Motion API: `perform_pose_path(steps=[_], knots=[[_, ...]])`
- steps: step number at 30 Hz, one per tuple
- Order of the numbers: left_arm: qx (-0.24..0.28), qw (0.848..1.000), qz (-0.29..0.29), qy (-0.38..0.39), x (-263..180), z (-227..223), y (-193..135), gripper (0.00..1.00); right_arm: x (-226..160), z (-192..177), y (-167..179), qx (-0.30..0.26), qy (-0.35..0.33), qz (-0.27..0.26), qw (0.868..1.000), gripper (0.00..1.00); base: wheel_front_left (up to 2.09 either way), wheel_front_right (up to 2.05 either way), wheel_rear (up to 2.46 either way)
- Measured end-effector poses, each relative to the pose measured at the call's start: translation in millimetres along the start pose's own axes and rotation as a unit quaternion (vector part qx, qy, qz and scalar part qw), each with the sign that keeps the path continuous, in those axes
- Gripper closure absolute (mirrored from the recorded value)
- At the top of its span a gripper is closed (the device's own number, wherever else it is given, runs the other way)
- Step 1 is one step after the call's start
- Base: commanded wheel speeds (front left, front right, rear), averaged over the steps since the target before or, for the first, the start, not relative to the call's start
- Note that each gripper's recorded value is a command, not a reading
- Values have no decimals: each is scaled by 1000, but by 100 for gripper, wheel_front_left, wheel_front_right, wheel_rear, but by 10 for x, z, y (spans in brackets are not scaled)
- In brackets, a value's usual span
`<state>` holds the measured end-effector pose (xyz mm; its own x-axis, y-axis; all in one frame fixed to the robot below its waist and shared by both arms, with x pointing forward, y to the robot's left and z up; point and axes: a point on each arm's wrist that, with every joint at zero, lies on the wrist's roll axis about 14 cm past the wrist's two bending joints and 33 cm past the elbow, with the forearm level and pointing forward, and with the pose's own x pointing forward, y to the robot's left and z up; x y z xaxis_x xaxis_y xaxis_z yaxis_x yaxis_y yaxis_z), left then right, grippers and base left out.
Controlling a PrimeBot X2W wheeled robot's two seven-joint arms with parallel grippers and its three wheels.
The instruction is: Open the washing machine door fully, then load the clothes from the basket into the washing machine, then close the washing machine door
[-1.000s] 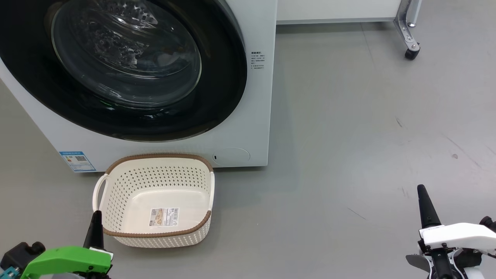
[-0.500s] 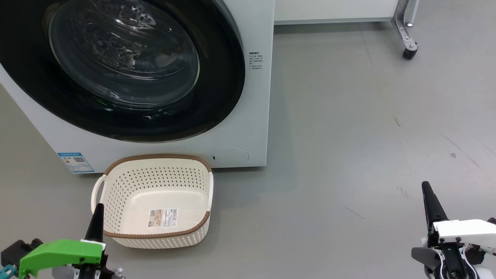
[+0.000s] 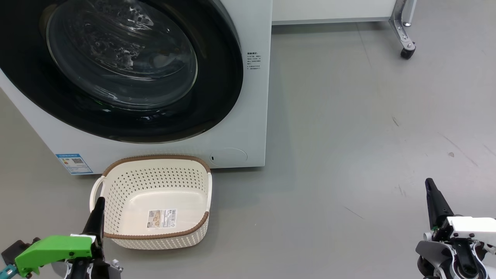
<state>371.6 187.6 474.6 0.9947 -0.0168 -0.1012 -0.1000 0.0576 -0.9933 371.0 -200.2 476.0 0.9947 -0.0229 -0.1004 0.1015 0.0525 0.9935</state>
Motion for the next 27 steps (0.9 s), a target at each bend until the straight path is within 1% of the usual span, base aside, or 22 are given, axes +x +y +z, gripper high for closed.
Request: perform_pose_path(steps=[4, 6, 27], knots=[[-26, 1000, -3, 5, 15, -14, -15, 100, 4, 22, 5, 28, -1, 1, 1000, 100, 0, 0, 0], [-36, 999, -8, 4, 31, -10, -42, 100, 12, 32, 17, 33, -3, 3, 999, 100, 0, 0, 0], [-37, 999, -9, 4, 37, -9, -53, 100, 30, 40, 31, 33, -3, 5, 999, 100, 0, 0, 0]])
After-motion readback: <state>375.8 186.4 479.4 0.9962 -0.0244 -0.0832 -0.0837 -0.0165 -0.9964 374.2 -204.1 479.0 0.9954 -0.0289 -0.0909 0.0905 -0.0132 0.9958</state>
